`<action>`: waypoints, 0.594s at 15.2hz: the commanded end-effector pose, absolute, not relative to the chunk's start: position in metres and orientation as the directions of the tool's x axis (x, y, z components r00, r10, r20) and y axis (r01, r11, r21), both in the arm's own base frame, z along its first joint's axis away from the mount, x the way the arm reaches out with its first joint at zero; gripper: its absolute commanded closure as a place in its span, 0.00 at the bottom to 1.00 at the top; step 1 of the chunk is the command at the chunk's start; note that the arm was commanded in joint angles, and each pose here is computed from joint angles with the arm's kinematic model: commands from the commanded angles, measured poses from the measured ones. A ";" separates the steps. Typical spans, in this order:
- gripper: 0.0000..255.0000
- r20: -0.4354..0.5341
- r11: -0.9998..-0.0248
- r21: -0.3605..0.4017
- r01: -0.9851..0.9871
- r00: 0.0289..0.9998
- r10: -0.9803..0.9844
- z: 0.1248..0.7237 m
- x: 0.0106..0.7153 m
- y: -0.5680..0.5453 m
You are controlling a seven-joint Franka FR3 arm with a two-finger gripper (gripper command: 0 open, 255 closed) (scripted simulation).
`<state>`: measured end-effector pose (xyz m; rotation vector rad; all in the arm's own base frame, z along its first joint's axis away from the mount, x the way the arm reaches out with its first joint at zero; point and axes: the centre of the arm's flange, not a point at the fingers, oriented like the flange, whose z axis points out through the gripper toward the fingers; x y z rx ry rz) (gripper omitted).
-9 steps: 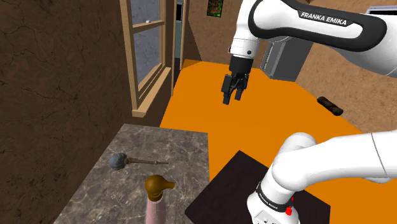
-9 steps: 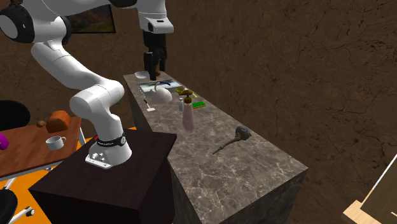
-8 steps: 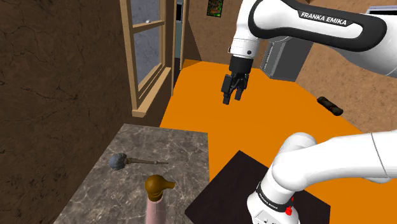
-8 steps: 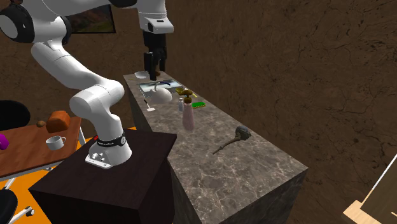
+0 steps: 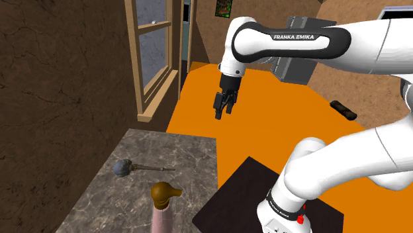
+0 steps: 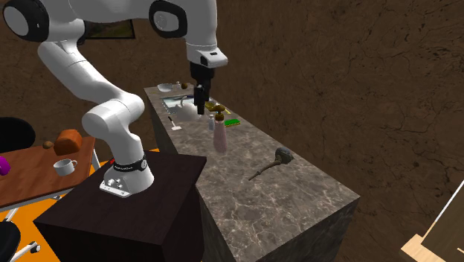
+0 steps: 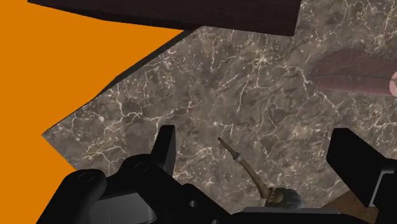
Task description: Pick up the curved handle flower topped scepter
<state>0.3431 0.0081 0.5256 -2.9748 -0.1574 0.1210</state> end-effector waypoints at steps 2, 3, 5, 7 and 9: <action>0.00 -0.062 -0.974 -0.172 0.149 0.985 0.162 0.494 0.367 0.018; 0.00 -0.059 -0.971 -0.175 0.165 0.982 0.178 0.484 0.375 0.021; 0.00 -0.054 -0.963 -0.181 0.198 0.976 0.211 0.464 0.392 0.028; 0.00 -0.048 -0.955 -0.187 0.231 0.969 0.243 0.444 0.408 0.035; 0.00 -0.042 -0.946 -0.192 0.263 0.960 0.275 0.424 0.424 0.042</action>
